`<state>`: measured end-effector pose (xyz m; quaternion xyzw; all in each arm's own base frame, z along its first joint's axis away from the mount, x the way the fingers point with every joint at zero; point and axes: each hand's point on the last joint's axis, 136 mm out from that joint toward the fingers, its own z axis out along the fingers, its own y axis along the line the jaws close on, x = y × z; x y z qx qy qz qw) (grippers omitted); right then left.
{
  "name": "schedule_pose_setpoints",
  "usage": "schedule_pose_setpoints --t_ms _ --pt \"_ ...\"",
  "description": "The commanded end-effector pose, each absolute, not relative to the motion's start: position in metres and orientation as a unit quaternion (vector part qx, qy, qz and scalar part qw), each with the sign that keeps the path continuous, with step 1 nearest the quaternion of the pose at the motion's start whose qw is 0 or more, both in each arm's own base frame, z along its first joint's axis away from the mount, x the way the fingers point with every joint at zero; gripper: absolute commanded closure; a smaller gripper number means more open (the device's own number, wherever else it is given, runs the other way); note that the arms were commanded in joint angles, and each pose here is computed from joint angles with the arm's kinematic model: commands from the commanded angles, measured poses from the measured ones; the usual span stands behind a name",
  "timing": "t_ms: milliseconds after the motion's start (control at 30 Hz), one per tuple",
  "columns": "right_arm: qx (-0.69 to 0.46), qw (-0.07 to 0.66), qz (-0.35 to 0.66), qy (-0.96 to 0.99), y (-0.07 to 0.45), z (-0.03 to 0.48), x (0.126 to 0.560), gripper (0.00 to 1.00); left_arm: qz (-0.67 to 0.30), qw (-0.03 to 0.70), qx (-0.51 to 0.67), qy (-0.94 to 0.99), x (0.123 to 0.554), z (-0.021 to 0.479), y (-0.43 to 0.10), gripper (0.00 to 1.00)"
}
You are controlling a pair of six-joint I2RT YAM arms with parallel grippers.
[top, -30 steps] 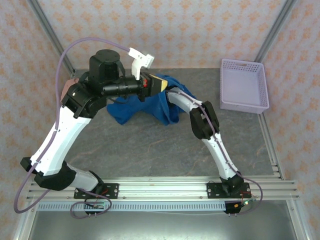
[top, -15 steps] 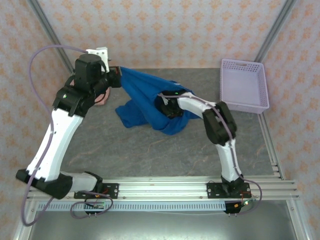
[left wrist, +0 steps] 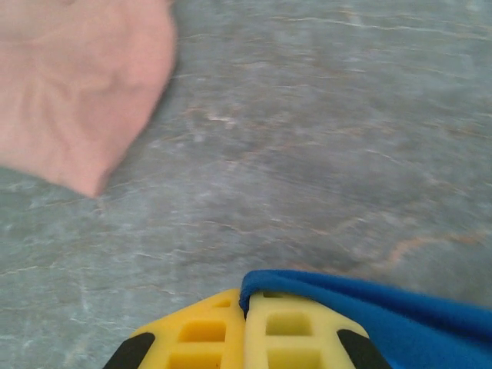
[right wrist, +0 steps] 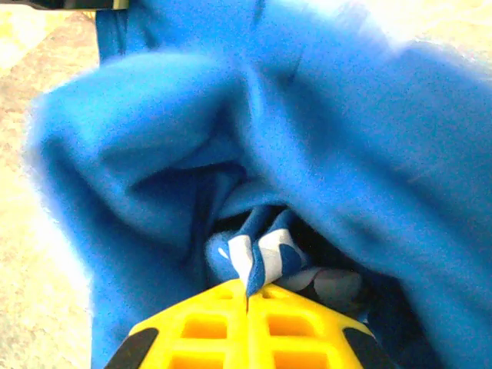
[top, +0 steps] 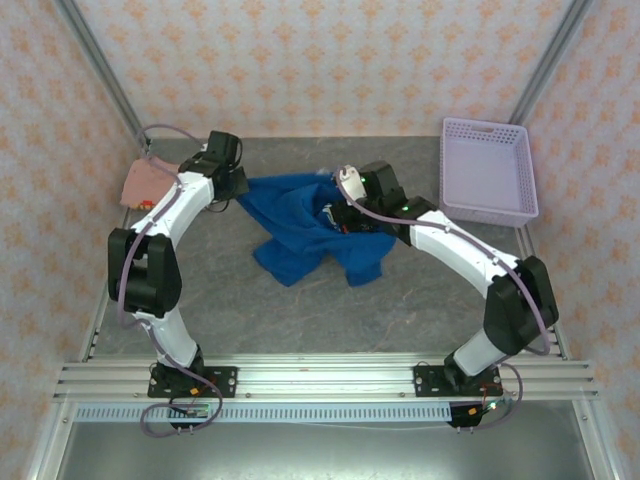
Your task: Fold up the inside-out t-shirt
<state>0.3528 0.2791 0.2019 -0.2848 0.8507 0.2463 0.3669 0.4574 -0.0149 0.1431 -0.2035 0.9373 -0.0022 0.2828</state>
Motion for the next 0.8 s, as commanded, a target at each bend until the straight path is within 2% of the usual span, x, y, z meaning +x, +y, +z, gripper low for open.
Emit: schedule_pose_setpoints --t_ms 0,167,300,367,467,533,600,633,767 --pt "-0.268 0.438 0.278 0.812 0.276 0.245 0.36 1.0 0.01 0.289 -0.23 0.929 0.459 0.134 0.001 1.0" --pt "-0.234 0.542 0.376 0.715 0.296 0.345 0.375 1.0 0.01 0.242 -0.204 0.949 0.427 0.079 -0.024 1.0" --pt "-0.191 0.603 0.425 0.648 0.274 0.418 0.379 1.0 -0.002 0.216 -0.213 0.953 0.397 0.039 -0.029 1.0" --pt "-0.166 0.608 0.468 0.619 0.264 0.44 0.378 1.0 -0.003 0.206 -0.203 0.957 0.382 0.025 -0.036 1.0" --pt "-0.171 0.59 0.505 0.606 0.269 0.446 0.374 1.0 -0.016 0.188 -0.181 0.965 0.364 0.012 -0.051 1.0" --pt "-0.183 0.576 0.51 0.612 0.27 0.44 0.369 1.0 -0.026 0.19 -0.183 0.964 0.357 0.014 -0.053 0.91" --pt "-0.207 0.564 0.493 0.63 0.269 0.429 0.364 1.0 -0.029 0.219 -0.19 0.957 0.352 0.035 -0.049 0.68" --pt "-0.215 0.561 0.478 0.64 0.267 0.424 0.362 1.0 -0.036 0.242 -0.194 0.95 0.351 0.05 -0.047 0.6" --pt "-0.266 0.533 0.454 0.662 0.271 0.406 0.352 1.0 -0.149 0.376 -0.187 0.895 0.351 0.145 -0.065 0.23"
